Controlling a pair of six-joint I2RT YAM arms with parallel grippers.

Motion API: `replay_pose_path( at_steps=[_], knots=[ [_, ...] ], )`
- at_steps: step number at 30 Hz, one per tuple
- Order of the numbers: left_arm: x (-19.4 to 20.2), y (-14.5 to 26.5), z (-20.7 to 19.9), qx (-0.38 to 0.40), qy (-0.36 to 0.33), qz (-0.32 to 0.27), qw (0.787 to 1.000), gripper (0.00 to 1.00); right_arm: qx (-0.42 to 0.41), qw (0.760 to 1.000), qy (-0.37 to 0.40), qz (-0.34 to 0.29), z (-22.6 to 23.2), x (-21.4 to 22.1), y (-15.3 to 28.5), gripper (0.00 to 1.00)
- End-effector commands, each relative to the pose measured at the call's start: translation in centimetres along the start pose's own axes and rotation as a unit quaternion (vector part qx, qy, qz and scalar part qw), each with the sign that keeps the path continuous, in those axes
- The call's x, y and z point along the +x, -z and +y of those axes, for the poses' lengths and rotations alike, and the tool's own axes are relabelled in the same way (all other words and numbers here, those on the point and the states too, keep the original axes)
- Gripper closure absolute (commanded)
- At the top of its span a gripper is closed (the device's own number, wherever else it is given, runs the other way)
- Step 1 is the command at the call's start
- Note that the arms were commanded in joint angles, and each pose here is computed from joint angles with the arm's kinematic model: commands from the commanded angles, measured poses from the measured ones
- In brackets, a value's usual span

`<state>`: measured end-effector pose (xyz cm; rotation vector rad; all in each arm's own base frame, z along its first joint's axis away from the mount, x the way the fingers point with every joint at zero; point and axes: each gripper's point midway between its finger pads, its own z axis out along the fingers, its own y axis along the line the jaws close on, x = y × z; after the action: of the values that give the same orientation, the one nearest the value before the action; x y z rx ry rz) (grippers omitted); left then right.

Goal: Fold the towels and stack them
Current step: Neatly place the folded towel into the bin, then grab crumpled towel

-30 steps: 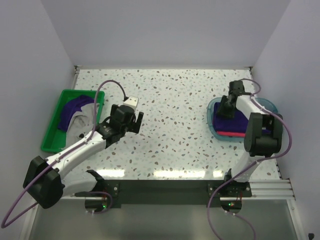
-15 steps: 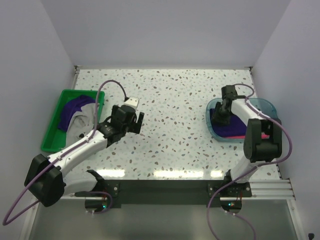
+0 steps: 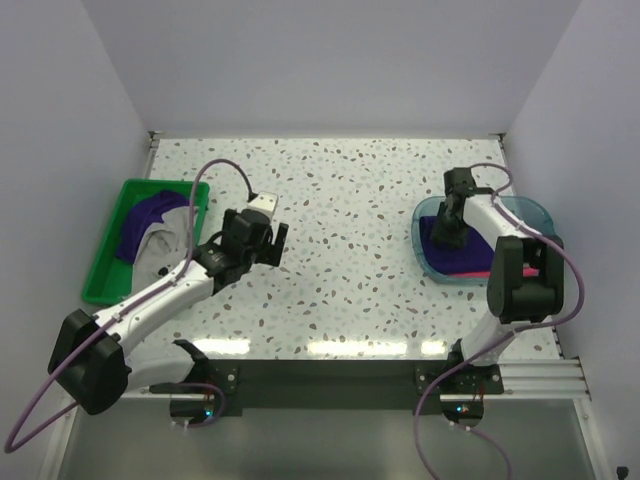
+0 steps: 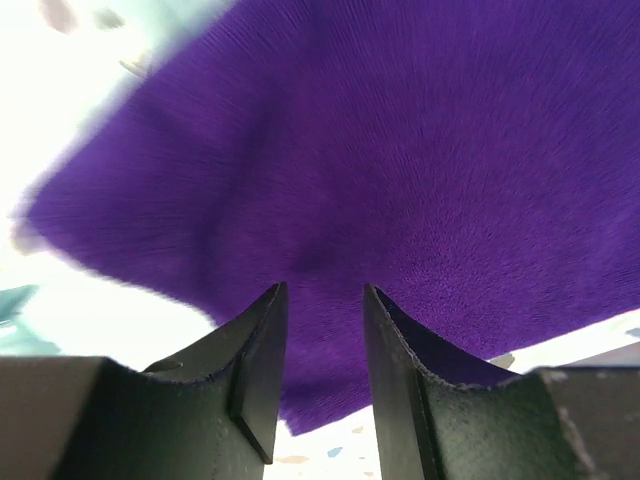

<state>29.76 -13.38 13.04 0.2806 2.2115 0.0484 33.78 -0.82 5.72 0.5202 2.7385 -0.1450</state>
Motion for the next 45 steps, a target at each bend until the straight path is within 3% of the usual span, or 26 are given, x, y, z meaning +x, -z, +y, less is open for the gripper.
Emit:
replay_pose_path(
  at_steps=[1,5,11,14,18,22,27,31,34,39,42,45],
  knots=[
    [-2.2,0.8,0.2,0.003,0.029,-0.028,0.999,0.0,0.029,0.999,-0.01,0.04,-1.2,2.7,-1.2,0.61],
    [-3.0,1.1,0.3,0.002,0.041,-0.032,0.999,0.0,0.039,0.998,-0.014,0.041,-2.0,3.3,0.1,0.61],
    [-5.4,1.2,1.3,-0.016,0.073,-0.03,0.997,0.0,0.004,0.998,-0.026,-0.06,-1.6,-1.8,6.8,0.53],
    [-6.7,0.8,2.1,-0.029,0.101,-0.025,0.994,0.0,-0.026,0.993,-0.023,-0.114,-1.1,-3.8,10.4,0.42],
    [-7.5,0.3,4.6,-0.06,0.138,-0.01,0.989,0.0,-0.123,0.977,0.021,-0.173,1.4,-4.5,15.0,0.15],
    [-7.3,-0.9,10.8,-0.127,0.209,0.009,0.97,0.0,-0.204,0.956,0.074,-0.199,3.6,-3.1,18.2,0.03],
    [-4.2,-1.7,17.7,-0.189,0.295,0.05,0.935,0.03,-0.27,0.937,0.134,-0.177,6.8,0.2,19.3,0.02],
    [0.9,-2.1,22.2,-0.245,0.343,0.092,0.902,0.07,-0.32,0.921,0.155,-0.16,8.7,2.2,20.1,0.02],
    [4.1,-3.0,23.3,-0.261,0.367,0.117,0.885,0.1,-0.344,0.911,0.169,-0.15,9.7,3.5,20.2,0.03],
    [6.4,-5.5,24.1,-0.258,0.389,0.121,0.876,0.15,-0.353,0.905,0.191,-0.143,10.2,5.1,19.7,0.03],
    [6.8,-7.4,24.0,-0.246,0.394,0.122,0.877,0.25,-0.36,0.901,0.198,-0.139,10.5,5.8,19.4,0.03],
    [7.4,-8.7,24.0,-0.247,0.4,0.131,0.873,0.49,-0.359,0.901,0.202,-0.139,10.4,5.9,19.4,0.03]
  ],
)
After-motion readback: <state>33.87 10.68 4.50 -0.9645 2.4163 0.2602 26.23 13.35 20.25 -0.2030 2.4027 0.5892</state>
